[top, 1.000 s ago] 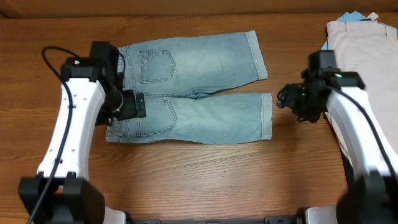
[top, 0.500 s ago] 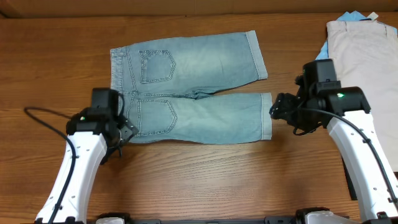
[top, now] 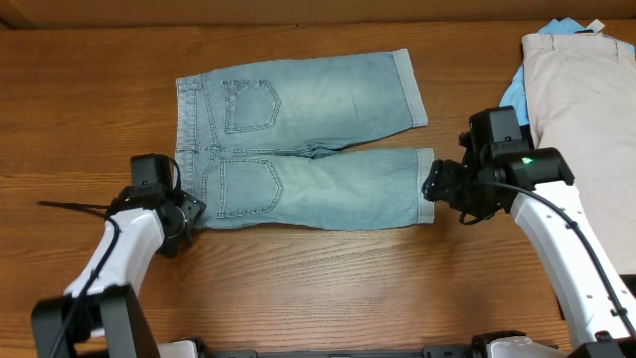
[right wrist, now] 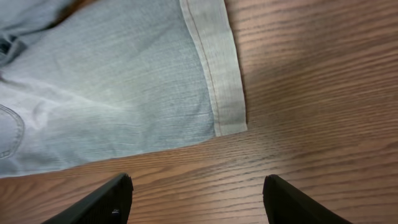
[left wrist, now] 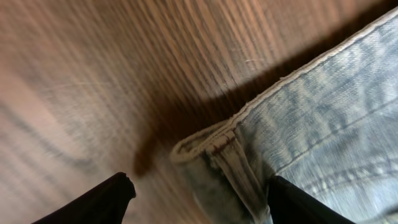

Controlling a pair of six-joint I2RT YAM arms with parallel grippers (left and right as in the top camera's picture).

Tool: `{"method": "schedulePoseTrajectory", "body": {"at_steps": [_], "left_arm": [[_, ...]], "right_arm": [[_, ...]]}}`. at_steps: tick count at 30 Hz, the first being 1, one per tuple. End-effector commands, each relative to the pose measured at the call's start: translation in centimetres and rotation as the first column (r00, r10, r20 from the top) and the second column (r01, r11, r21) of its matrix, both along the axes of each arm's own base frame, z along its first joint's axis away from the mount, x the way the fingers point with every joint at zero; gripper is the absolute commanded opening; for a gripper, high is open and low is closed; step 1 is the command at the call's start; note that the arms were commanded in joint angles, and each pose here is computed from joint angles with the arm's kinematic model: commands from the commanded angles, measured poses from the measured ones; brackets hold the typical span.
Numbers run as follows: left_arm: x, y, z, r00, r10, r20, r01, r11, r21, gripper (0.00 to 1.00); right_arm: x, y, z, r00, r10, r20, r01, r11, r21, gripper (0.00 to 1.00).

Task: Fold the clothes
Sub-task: 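Move both grippers to the lower edge and grasp the jeans' bottom corners, then lift the bottom edge with both grippers and fold it upward over the top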

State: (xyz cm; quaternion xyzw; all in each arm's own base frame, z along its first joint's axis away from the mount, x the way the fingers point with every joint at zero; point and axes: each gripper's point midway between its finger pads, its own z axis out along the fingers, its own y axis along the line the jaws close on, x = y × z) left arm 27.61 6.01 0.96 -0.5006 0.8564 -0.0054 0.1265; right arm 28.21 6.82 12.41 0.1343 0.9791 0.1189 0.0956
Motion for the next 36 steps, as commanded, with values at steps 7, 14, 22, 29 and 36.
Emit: {"method": "schedulePoseTrajectory", "body": {"at_steps": [7,14,22,29,36], "left_arm": [[-0.5,-0.5,-2.9,0.998,0.004,-0.068,-0.007,0.999,-0.042,0.20],[-0.3,-1.4,-2.9,0.992,-0.108,-0.062,0.103,0.991,-0.079,0.04],[-0.8,-1.9,-3.0,0.983,-0.166,-0.079,0.158,0.982,-0.099,0.04],[-1.2,-1.8,-3.0,0.981,-0.170,-0.099,0.160,0.982,-0.095,0.04],[-1.1,-1.8,-2.9,0.973,-0.209,-0.098,0.200,0.976,-0.090,0.04]], "right_arm": [[0.3,0.2,-1.7,1.000,-0.026,0.009,0.026,1.000,0.010,0.63],[-1.3,0.8,-5.3,0.994,-0.037,-0.103,0.039,0.999,0.019,0.58],[-3.1,2.2,-10.8,0.979,-0.018,-0.202,0.022,1.000,0.022,0.58],[-2.3,1.0,-13.1,0.982,-0.048,-0.185,0.040,0.998,-0.051,0.58],[-1.0,0.8,-13.7,0.986,-0.083,-0.145,0.074,0.995,-0.066,0.26]]}}
